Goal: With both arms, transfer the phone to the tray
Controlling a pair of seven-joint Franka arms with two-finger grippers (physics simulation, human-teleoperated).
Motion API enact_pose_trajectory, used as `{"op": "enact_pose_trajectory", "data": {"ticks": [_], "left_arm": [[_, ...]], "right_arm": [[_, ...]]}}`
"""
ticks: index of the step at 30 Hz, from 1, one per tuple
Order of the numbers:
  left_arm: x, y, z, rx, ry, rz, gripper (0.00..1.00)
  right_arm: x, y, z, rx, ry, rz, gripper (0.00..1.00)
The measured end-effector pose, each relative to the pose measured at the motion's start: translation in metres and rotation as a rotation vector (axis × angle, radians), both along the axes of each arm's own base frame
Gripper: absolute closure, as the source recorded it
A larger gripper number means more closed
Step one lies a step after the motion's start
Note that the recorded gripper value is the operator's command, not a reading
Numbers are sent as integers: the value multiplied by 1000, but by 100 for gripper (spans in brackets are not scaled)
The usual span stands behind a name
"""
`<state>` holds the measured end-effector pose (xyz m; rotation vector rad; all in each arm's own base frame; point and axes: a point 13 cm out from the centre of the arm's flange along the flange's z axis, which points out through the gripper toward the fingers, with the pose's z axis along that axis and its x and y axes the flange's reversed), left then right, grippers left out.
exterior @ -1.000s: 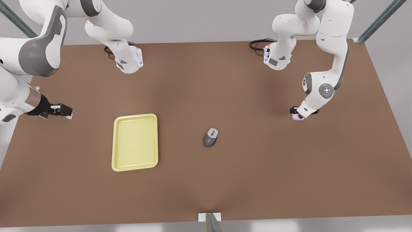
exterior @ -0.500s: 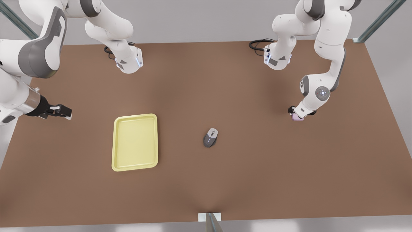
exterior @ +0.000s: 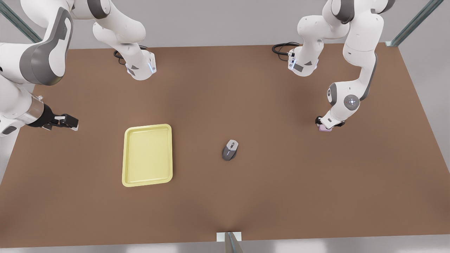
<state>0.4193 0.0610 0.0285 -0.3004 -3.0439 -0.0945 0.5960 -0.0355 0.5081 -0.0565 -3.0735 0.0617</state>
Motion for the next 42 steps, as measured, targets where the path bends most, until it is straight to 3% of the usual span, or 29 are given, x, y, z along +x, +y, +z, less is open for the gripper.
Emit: {"op": "enact_pose_trajectory", "data": {"ticks": [14,17,19,22,25,34,42], "left_arm": [[15,1,11,1,-28,-12,20],[42,-4,32,2,-69,-24,20],[80,-25,57,4,-114,-61,20],[148,-108,108,4,-173,-168,20],[182,-212,137,3,-163,-248,20],[179,-496,148,-186,-56,-170,20],[138,-664,98,-331,-117,-25,19]], "right_arm": [[0,0,1,0,-1,0,0],[0,0,0,0,0,0,0],[0,0,0,0,0,0,0],[0,1,0,0,0,1,0],[0,1,0,0,0,2,0],[0,1,2,1,-4,1,0],[0,2,2,2,-4,0,0]]}}
